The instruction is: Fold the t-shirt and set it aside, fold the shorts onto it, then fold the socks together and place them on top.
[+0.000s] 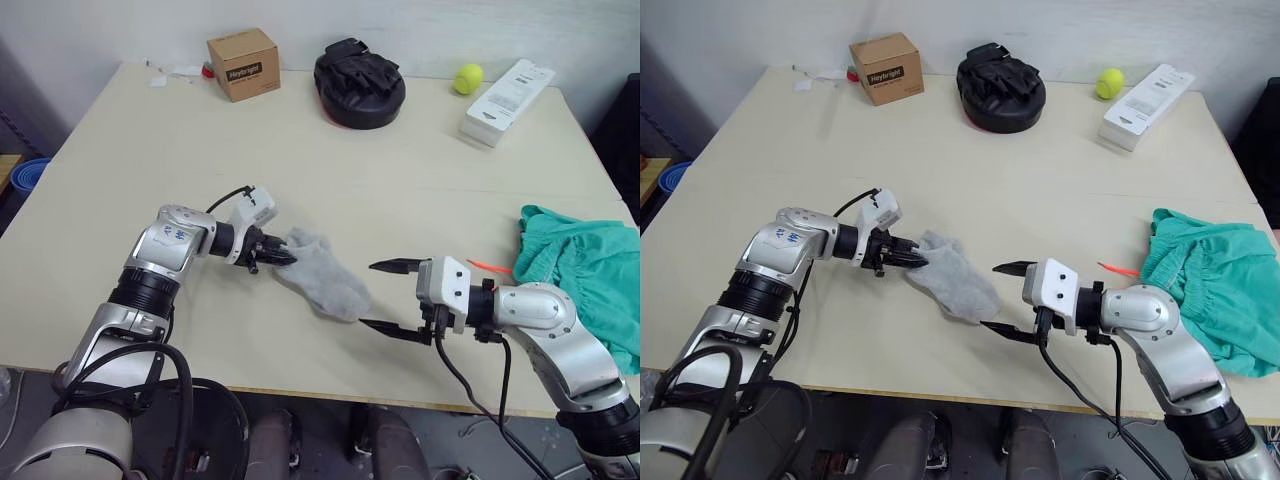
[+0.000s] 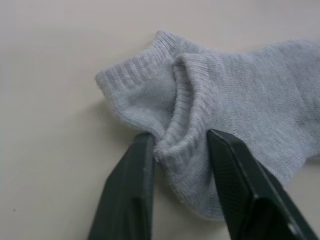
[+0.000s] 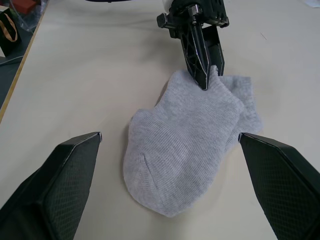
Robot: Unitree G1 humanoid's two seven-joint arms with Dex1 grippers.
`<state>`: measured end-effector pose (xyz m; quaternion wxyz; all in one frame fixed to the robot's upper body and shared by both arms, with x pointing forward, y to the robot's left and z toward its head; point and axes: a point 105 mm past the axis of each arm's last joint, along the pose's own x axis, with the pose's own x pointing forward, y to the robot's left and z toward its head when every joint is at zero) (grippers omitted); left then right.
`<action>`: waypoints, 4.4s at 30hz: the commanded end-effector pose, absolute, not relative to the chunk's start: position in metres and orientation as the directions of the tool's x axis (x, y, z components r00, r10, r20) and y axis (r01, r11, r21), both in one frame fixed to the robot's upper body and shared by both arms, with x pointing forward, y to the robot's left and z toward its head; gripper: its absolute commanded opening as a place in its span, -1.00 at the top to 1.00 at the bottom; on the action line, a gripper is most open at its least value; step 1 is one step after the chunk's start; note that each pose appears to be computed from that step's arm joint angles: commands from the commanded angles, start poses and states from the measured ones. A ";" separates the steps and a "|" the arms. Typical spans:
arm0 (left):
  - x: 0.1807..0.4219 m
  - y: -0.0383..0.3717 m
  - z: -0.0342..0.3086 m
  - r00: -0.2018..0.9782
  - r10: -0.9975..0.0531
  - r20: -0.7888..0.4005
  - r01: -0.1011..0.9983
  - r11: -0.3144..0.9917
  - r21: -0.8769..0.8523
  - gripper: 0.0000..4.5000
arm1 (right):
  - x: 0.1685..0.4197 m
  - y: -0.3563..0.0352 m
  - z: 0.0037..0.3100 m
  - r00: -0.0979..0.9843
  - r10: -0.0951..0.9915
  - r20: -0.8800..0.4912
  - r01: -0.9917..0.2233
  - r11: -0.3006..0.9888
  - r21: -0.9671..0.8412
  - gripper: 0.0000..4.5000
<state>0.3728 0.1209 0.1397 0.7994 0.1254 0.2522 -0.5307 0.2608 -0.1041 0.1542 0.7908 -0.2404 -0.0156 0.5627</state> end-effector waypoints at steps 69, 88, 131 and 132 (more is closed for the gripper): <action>0.399 0.144 0.166 0.401 -0.727 -0.557 0.900 0.426 0.091 0.98 | 0.257 -0.101 0.158 0.384 0.892 -0.239 -0.858 0.248 -0.450 -1.00; 0.361 0.121 0.203 0.265 -0.844 -0.467 0.958 0.179 0.222 0.27 | 0.283 -0.065 0.159 0.382 0.899 -0.213 -0.867 0.268 -0.420 -0.10; 0.387 0.125 0.139 0.339 -0.707 -0.620 0.933 0.167 0.319 1.00 | 0.315 -0.013 0.164 0.359 0.879 -0.313 -0.880 0.208 -0.426 0.99; 0.386 0.126 0.137 0.339 -0.706 -0.622 0.933 0.168 0.319 1.00 | 0.318 -0.005 0.158 0.355 0.877 -0.325 -0.879 0.195 -0.435 0.99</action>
